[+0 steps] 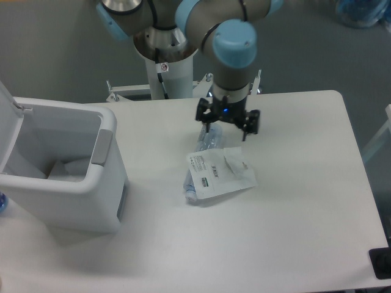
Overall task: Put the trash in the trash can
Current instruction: 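Move the open gripper over the white paper packet, then lower the gripper onto the paper packet and close on it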
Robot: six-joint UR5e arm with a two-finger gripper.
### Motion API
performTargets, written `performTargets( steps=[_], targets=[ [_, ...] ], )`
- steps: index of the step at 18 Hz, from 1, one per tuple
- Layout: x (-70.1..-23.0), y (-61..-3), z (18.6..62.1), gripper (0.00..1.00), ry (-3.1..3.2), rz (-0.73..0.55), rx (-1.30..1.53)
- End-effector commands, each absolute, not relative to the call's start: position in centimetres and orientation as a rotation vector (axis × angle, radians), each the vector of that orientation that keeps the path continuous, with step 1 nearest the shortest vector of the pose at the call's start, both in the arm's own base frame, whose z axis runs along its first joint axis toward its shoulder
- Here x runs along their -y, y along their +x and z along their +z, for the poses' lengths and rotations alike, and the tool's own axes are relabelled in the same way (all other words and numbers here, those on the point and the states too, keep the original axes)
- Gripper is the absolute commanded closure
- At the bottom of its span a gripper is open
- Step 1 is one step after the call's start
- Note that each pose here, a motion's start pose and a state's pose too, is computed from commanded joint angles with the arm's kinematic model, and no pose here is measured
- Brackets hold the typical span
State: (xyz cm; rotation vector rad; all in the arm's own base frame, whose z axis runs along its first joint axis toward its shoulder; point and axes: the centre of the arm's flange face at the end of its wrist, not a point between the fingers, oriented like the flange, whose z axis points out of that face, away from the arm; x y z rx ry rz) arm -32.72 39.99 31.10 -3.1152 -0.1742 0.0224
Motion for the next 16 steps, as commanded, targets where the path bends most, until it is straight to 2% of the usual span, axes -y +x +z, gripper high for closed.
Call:
performTargets(
  steps=[12, 16],
  targets=[
    [-42.0, -29.5, 25.4, 0.0, -3.167, -0.056, 0.107],
    [-42.6, -29.7, 24.8, 0.0, -3.164, -0.047, 0.095]
  ],
)
